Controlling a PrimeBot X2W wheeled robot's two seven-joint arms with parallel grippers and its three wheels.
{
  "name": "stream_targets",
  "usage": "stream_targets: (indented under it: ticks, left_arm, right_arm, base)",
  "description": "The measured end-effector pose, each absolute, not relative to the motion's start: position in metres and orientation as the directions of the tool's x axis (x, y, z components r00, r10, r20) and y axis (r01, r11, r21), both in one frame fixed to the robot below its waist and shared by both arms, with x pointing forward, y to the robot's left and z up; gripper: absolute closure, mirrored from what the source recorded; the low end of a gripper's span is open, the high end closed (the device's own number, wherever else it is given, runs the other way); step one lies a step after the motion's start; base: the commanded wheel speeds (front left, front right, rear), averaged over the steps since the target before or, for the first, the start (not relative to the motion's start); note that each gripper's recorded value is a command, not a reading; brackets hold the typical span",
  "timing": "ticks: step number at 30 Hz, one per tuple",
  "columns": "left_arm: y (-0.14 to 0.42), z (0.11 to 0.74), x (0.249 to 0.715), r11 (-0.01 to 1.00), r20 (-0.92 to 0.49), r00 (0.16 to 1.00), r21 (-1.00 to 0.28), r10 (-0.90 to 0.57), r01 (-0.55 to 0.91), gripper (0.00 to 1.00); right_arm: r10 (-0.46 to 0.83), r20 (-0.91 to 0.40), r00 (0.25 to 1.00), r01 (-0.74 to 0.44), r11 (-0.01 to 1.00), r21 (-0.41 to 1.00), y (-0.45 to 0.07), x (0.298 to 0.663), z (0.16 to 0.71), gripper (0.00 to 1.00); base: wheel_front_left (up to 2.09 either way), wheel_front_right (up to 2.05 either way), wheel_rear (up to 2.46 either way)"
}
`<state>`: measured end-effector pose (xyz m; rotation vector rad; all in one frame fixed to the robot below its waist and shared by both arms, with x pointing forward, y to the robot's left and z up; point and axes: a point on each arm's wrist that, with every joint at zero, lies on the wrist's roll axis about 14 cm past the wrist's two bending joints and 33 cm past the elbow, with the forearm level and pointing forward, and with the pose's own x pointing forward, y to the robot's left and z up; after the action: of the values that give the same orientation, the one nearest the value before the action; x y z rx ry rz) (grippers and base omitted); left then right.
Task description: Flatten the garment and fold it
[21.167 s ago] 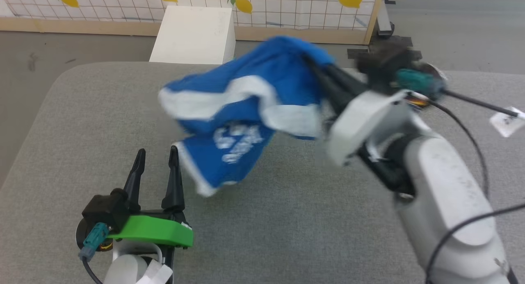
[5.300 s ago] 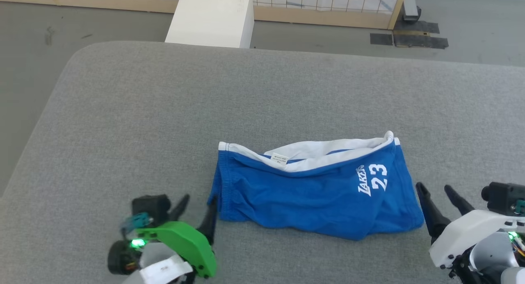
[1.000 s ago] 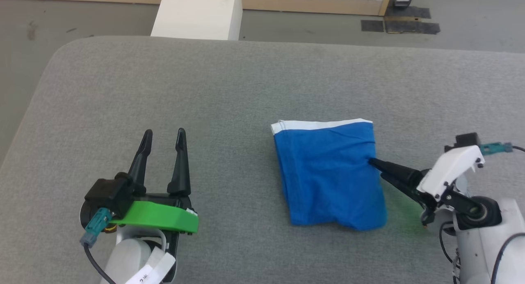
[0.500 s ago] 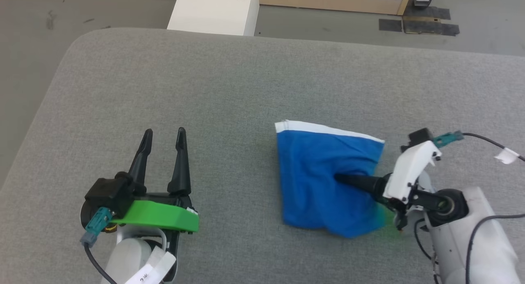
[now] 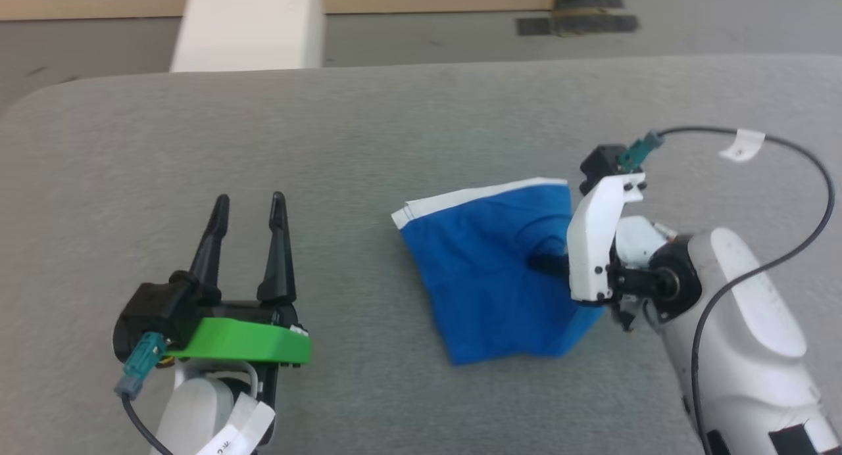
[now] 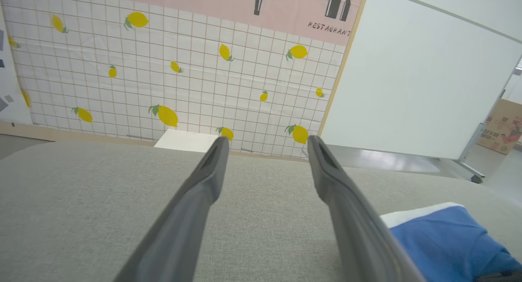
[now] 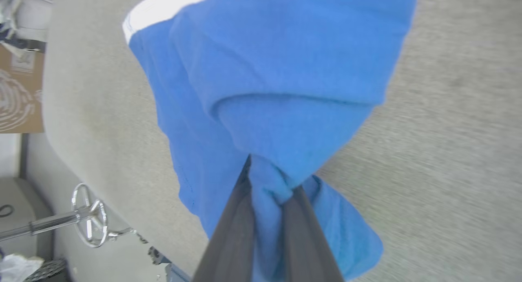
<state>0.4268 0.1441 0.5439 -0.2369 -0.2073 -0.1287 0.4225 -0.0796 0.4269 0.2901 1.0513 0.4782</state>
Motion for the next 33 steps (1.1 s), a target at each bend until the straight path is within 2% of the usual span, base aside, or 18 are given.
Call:
stream_targets:
  ticks: [4,7,12,16,26,30,33]
  left_arm:
    - [0.119,0.546,0.440,0.956,0.237,0.956,-0.194,-0.174,0.222,0.00]
    - [0.094,0.548,0.453,0.939,0.255,0.936,-0.184,-0.242,0.292,0.00]
    - [0.055,0.543,0.471,0.903,0.264,0.900,-0.162,-0.348,0.397,0.00]
    - [0.017,0.522,0.485,0.855,0.239,0.862,-0.169,-0.447,0.490,0.00]
    - [-0.019,0.470,0.501,0.793,0.168,0.819,-0.207,-0.548,0.573,0.00]
    - [-0.020,0.454,0.505,0.790,0.144,0.819,-0.218,-0.555,0.573,0.00]
    - [-0.015,0.449,0.506,0.797,0.133,0.826,-0.217,-0.548,0.563,0.00]
  right_arm:
    - [0.314,-0.819,0.480,-0.268,0.942,0.203,-0.135,0.431,0.433,1.00]
    - [0.133,-0.835,0.533,-0.232,0.973,0.007,-0.195,0.434,0.438,1.00]
    - [-0.064,-0.812,0.581,-0.125,0.978,-0.166,-0.267,0.433,0.443,1.00]
    - [-0.230,-0.783,0.577,-0.020,0.955,-0.295,-0.328,0.431,0.436,1.00]
    - [-0.477,-0.689,0.546,0.132,0.861,-0.491,-0.417,0.430,0.432,1.00]
    - [-0.549,-0.655,0.519,0.161,0.815,-0.556,-0.441,0.429,0.430,1.00]
    - [-0.560,-0.644,0.521,0.187,0.811,-0.554,-0.444,0.433,0.426,1.00]
  base:
    - [0.00,0.00,0.00]
    - [0.00,0.00,0.00]
    - [0.00,0.00,0.00]
    - [0.00,0.00,0.00]
    - [0.00,0.00,0.00]
    - [0.00,0.00,0.00]
    - [0.00,0.00,0.00]
